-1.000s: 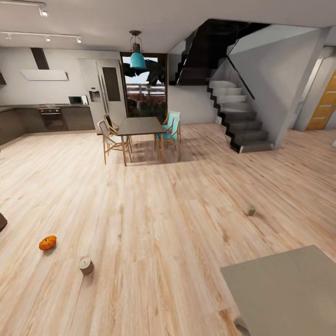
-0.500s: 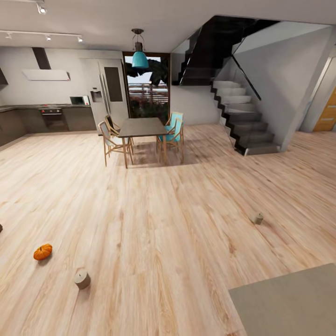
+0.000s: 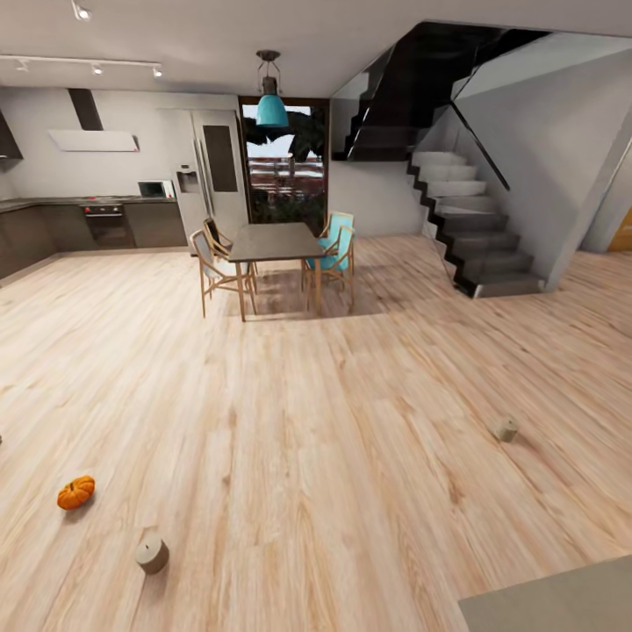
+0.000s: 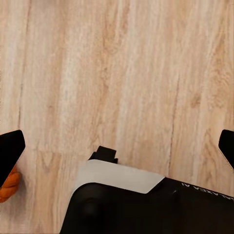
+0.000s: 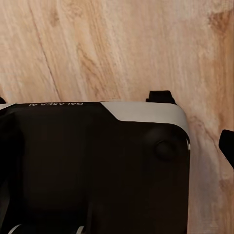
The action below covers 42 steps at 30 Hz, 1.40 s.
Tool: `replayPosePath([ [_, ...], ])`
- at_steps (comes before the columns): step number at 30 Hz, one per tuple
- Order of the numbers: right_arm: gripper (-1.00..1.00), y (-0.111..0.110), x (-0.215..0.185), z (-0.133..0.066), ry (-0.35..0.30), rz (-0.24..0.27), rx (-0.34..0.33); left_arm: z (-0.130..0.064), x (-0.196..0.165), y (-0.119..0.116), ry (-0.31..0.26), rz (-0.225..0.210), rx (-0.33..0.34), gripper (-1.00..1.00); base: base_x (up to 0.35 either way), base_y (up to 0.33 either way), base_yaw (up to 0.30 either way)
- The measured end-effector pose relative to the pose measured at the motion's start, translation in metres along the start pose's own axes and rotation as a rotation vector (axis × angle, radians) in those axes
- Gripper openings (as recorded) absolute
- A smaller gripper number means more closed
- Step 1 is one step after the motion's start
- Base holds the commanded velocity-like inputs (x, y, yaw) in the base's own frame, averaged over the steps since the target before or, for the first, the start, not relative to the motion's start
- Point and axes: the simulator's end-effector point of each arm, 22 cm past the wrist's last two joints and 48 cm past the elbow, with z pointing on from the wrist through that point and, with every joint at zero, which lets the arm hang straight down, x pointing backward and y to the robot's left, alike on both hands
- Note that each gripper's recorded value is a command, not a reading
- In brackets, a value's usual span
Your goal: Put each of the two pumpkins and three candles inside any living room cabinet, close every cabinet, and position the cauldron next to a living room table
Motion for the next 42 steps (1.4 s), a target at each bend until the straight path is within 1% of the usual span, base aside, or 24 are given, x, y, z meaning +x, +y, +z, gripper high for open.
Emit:
replayPosePath([
  [34, 1.0, 0.0, 0.0, 0.0, 0.0, 0.0, 0.0, 0.0, 0.0, 0.0, -0.001, 0.001, 0.0, 1.0, 0.333, 0.09, 0.0],
  [42, 1.0, 0.0, 0.0, 0.0, 0.0, 0.0, 0.0, 0.0, -0.0001, 0.0, -0.001, 0.001, 0.0, 1.0, 0.341, 0.054, 0.065],
])
